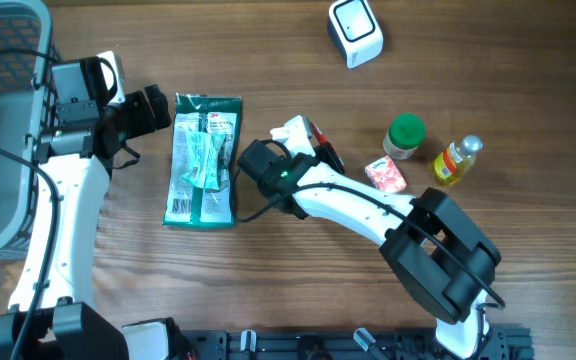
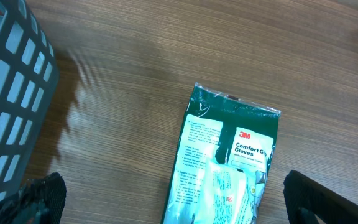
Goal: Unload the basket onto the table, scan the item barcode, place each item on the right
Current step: 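Lift the red Nescafe sachet and carry it right toward the jar, then lower the sachet onto the table beside the Kleenex pack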
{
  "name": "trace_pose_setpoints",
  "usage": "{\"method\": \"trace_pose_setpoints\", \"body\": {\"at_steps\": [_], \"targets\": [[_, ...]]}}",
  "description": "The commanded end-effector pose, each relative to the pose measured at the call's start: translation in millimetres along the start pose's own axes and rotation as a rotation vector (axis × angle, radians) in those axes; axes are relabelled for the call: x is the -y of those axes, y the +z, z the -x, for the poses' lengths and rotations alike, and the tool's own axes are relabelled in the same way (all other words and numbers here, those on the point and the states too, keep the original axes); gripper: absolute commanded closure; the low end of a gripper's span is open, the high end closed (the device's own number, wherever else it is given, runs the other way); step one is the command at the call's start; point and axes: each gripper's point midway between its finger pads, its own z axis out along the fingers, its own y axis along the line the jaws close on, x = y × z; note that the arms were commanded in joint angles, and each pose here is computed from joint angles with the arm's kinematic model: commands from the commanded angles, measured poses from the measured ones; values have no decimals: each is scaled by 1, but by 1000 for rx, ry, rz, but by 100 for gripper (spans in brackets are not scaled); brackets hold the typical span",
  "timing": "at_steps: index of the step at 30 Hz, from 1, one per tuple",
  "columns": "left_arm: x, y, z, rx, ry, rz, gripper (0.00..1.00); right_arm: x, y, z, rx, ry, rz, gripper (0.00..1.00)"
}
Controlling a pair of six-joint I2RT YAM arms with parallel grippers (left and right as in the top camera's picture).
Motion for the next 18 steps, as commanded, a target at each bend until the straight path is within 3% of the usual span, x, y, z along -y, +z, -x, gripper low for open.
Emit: {"method": "trace_pose_setpoints", "body": {"at_steps": [1,12,18], "targets": [[2,-8,9,29,14,-11,0,5,7,-11,-23,195,-46,96],[2,-8,9,29,14,-11,0,-39,16,-35,-152,177,116,94],[2,-8,9,29,14,-10,0,-47,15,-38,-174,172,165,76]]}}
